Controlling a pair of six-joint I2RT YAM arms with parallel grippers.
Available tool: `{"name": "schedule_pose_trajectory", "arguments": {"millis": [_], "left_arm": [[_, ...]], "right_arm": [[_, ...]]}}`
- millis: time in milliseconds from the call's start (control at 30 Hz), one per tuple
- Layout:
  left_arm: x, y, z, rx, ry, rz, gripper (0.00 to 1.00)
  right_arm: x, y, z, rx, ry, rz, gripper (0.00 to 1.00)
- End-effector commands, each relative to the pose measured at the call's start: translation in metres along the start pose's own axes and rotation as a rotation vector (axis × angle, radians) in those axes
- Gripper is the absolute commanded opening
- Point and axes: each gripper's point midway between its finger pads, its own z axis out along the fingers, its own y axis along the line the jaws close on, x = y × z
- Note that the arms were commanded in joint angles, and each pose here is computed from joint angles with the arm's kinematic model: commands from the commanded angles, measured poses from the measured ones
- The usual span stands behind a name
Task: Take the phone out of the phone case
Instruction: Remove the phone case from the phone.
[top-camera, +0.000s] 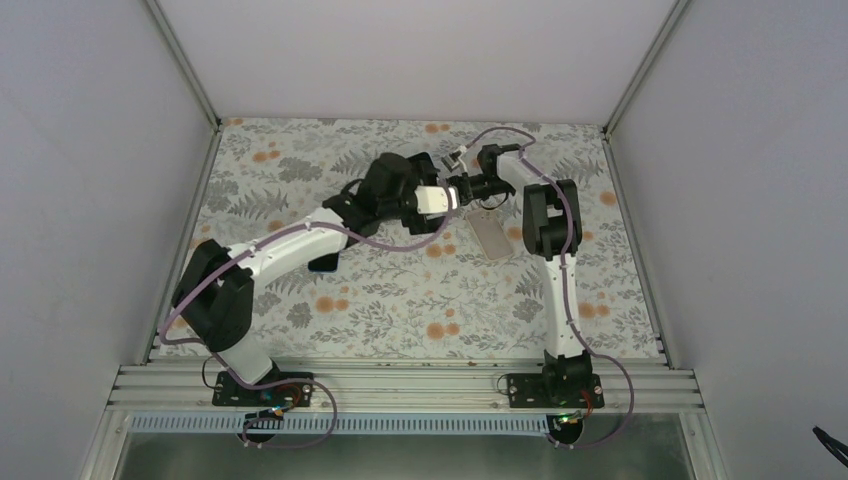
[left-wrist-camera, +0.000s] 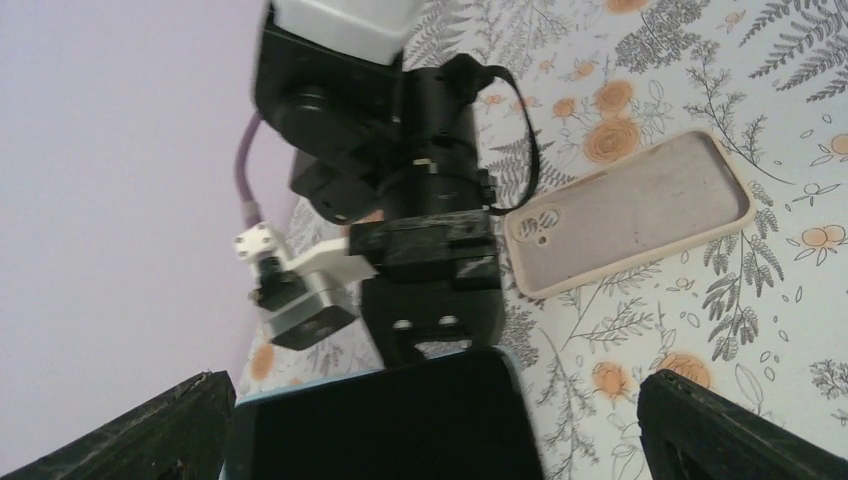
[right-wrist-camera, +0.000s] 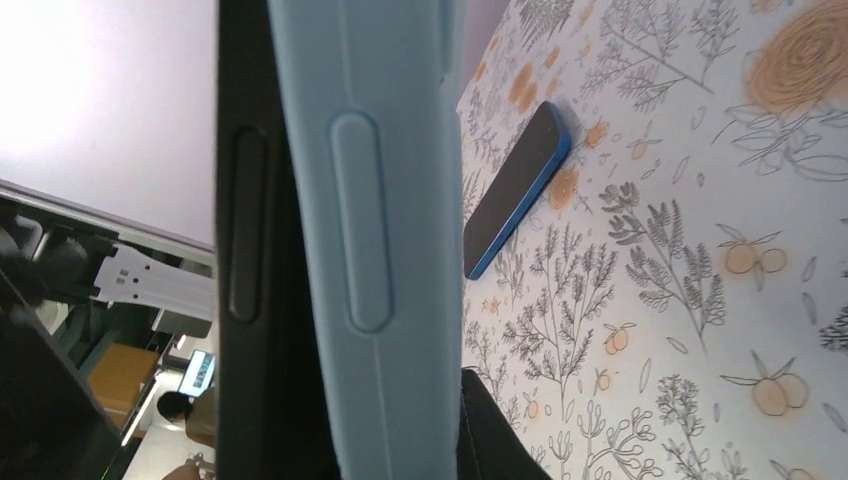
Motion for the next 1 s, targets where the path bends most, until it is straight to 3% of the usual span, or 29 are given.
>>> {"name": "schedule_pose_trajectory", "arguments": {"millis": [0, 133, 467, 967], "left_arm": [[0.000, -0.006, 0.015, -0.107, -0.001, -0.007, 0.99], [0.006, -0.006, 0.027, -0.217, 0.034, 0.009, 0.98], [0.023, -0.003, 0.054, -0.314, 0.109, -0.006, 0.93], [0.040, -0.007, 0.073, -0.324, 0.171, -0.024, 0.88]], "right_arm": [[-0.029, 0.016, -0.008, -0.107, -0.083, 0.005, 0.04], [-0.032, 0.014, -0.009, -0.100, -0.077, 0.003, 0.04], [-0.030, 0.010, -0.009, -0.088, -0.067, 0.007, 0.04], [-0.031, 0.014, -0.010, -0.098, -0.069, -0.007, 0.04]]}}
